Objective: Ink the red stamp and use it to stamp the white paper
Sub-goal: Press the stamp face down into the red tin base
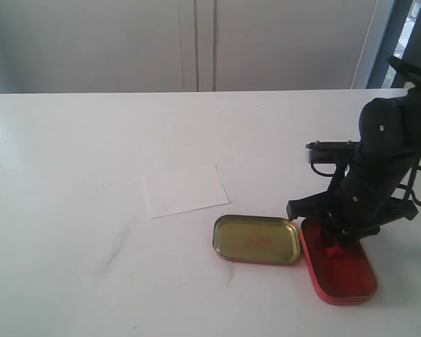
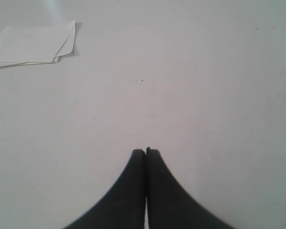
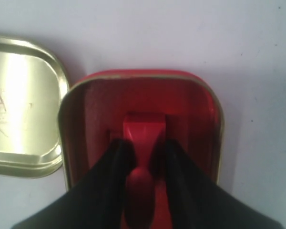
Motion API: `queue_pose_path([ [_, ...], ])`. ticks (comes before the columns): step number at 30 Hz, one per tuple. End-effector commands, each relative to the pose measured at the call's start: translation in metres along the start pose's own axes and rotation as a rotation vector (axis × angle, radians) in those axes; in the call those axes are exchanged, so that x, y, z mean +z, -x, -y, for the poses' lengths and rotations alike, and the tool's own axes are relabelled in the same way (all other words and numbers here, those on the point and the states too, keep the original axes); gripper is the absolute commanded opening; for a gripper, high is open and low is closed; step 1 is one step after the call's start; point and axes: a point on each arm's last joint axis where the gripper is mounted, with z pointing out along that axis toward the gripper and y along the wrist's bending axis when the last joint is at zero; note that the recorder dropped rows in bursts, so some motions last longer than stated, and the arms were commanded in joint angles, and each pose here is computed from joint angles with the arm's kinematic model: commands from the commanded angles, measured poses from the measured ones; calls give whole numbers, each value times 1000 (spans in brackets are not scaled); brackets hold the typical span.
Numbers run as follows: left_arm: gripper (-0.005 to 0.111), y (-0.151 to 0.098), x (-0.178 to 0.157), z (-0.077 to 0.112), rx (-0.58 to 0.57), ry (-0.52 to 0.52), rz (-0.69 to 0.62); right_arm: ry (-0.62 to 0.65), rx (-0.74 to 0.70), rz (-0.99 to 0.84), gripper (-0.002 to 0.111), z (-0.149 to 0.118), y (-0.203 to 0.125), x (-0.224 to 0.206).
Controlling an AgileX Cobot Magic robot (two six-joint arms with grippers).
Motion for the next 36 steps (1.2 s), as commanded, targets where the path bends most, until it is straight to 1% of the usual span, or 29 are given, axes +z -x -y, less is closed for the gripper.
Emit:
queue_pose_path([
  [1, 0, -3, 1, 0, -3, -3, -12, 6, -2, 28, 0, 2, 0, -10],
  [36, 0, -3, 1, 0, -3, -3, -12, 10, -3, 43, 0, 1, -1, -18],
])
